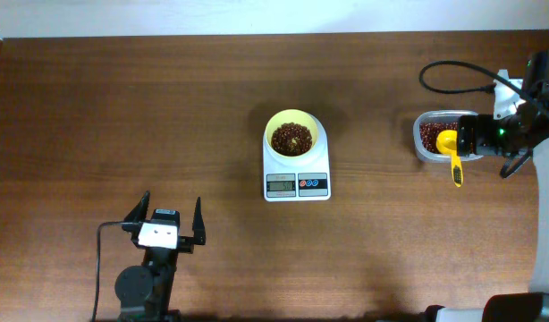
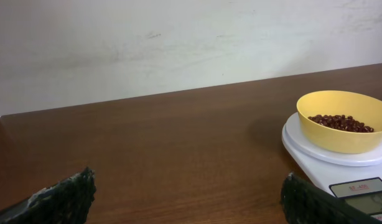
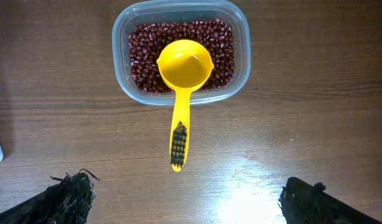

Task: Scoop item into bowl and weigh 50g on scale

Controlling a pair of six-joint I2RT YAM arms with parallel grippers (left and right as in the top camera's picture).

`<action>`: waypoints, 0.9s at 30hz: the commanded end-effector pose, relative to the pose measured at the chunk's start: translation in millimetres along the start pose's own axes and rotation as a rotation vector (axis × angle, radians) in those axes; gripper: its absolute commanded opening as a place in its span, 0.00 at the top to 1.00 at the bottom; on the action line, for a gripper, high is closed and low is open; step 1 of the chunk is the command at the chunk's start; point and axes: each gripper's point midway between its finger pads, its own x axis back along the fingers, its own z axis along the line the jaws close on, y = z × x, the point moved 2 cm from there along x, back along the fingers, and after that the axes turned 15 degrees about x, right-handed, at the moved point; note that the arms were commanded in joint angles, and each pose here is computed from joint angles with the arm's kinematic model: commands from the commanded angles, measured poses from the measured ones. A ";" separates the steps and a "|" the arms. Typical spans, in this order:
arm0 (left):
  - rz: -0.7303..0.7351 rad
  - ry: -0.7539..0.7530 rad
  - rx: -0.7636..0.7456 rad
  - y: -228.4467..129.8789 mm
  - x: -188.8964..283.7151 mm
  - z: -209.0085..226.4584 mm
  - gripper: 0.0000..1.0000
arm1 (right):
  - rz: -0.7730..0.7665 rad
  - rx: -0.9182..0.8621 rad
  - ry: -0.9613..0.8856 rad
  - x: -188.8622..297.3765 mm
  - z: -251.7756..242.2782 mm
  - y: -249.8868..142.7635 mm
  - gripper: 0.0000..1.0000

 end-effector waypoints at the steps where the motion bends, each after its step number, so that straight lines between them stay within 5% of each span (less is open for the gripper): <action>1: -0.002 0.015 -0.009 -0.4 0.4 2.9 0.01 | -0.021 0.003 -0.014 6.5 -1.4 4.2 0.01; 13: -0.002 0.015 -0.009 -0.4 0.4 2.9 0.01 | -0.081 0.001 -0.036 8.8 -6.1 16.7 0.01; 18: -0.002 0.015 -0.009 -0.4 0.4 2.9 0.01 | -0.404 0.021 0.001 17.0 3.0 58.5 0.01; 27: -0.002 0.015 -0.009 -0.4 0.4 2.9 0.01 | -0.834 0.071 -0.008 25.1 37.0 52.5 0.01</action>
